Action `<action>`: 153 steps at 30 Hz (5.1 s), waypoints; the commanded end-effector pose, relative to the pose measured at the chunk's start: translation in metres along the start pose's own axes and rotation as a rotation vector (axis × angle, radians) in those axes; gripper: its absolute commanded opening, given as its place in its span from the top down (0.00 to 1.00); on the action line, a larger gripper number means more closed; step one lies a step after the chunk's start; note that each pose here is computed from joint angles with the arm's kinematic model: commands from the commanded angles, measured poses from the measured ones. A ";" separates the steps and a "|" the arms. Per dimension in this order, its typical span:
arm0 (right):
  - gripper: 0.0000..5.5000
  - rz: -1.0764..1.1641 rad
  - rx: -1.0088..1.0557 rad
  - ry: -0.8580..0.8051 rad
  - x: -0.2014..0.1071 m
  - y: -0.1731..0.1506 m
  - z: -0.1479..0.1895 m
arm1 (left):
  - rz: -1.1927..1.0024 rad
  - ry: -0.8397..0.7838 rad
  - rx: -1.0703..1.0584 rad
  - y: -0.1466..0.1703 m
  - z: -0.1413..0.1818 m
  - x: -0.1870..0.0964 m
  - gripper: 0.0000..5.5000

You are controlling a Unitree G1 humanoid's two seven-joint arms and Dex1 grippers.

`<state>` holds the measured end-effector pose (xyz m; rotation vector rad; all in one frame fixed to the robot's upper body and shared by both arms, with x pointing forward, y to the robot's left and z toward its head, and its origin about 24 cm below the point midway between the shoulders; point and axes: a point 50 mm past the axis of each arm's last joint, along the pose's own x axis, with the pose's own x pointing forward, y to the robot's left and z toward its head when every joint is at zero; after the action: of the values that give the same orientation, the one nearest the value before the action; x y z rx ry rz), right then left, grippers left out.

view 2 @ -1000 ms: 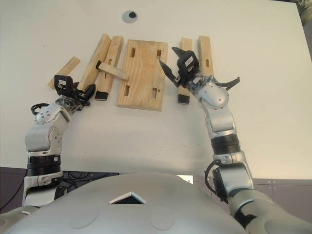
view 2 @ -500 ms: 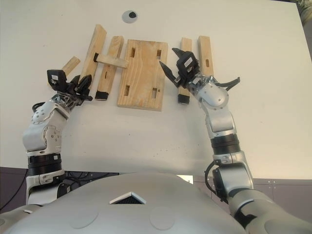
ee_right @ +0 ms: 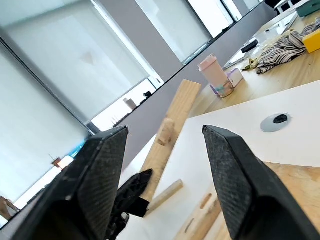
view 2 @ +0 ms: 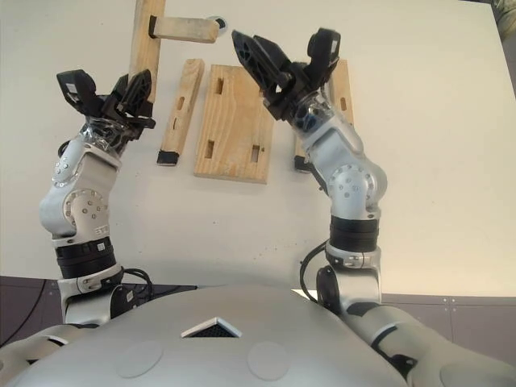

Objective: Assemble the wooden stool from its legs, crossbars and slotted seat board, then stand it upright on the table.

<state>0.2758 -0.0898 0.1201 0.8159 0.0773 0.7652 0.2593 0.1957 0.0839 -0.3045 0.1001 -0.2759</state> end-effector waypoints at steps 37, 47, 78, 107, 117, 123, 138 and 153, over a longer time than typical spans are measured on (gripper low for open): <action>0.92 -0.015 0.154 0.140 0.010 0.006 0.014 | -0.190 -0.101 0.249 -0.022 0.005 -0.005 0.82; 0.92 0.002 0.145 0.149 0.011 0.005 0.021 | -0.226 -0.081 0.312 -0.023 -0.003 -0.008 0.82; 0.36 -0.008 0.047 0.179 -0.015 -0.012 0.045 | -0.118 -0.143 -0.289 -0.010 0.010 0.004 0.82; 0.36 0.862 0.364 0.206 0.058 0.032 0.037 | -1.170 0.132 -1.314 -0.063 0.022 -0.011 0.82; 0.45 0.938 0.430 0.186 0.063 0.042 0.038 | -1.203 0.162 -1.345 -0.067 0.017 -0.012 0.82; 0.60 0.966 0.472 0.177 0.064 0.045 0.036 | -1.212 0.168 -1.349 -0.069 0.017 -0.012 0.82; 0.60 0.897 0.465 0.131 0.059 0.032 0.043 | -1.019 0.159 -1.338 -0.053 0.011 -0.011 0.54; 0.61 0.331 -0.312 0.044 -0.001 -0.006 0.030 | -0.327 -0.299 -0.910 0.042 0.031 0.000 0.40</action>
<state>0.2943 -0.1071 0.1344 0.5950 -0.0905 1.1378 0.2714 0.2359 0.0930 -1.3352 -0.0806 -0.5281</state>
